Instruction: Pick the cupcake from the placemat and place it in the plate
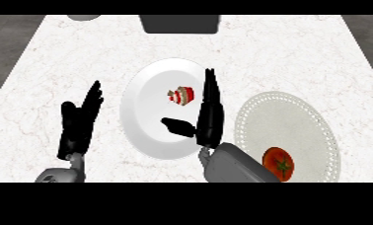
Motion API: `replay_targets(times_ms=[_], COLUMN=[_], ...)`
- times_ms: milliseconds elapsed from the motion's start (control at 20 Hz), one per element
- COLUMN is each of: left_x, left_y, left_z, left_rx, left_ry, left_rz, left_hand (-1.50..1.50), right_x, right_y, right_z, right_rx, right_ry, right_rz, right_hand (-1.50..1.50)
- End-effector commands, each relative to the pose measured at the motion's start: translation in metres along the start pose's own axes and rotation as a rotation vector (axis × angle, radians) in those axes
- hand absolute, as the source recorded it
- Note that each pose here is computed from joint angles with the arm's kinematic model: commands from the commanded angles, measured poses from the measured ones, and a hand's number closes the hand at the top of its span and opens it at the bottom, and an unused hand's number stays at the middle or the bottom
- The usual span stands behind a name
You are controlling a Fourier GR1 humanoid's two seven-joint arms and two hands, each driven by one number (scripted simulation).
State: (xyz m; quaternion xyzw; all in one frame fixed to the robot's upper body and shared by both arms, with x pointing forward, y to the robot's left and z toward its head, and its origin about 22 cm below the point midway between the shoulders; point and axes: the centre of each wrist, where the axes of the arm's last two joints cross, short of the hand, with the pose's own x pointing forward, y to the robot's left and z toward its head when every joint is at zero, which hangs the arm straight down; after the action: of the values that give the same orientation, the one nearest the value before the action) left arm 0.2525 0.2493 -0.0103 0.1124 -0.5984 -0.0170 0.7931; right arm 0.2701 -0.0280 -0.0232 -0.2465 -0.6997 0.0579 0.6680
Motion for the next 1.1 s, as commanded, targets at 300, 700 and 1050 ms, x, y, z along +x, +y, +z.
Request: replay_targets(times_ms=[300,700,1050], left_x=[-0.014,-0.02,-0.01], left_y=[0.006,0.0,0.006], left_z=[-0.002,0.012,0.015], left_rx=[0.013,0.007,0.006], left_ry=[0.001,0.01,-0.01], left_rz=[0.001,-0.003,-0.004], left_hand=[0.0,0.0,0.0], right_x=[-0.01,-0.029,-0.053], right_y=[-0.021,-0.031,-0.065], right_z=[-0.008,0.024,0.023], right_rx=[-0.067,-0.113,-0.188], right_ry=[0.045,0.073,0.068], right_rz=[0.028,0.044,0.046], right_hand=[-1.5,-1.5,-1.5])
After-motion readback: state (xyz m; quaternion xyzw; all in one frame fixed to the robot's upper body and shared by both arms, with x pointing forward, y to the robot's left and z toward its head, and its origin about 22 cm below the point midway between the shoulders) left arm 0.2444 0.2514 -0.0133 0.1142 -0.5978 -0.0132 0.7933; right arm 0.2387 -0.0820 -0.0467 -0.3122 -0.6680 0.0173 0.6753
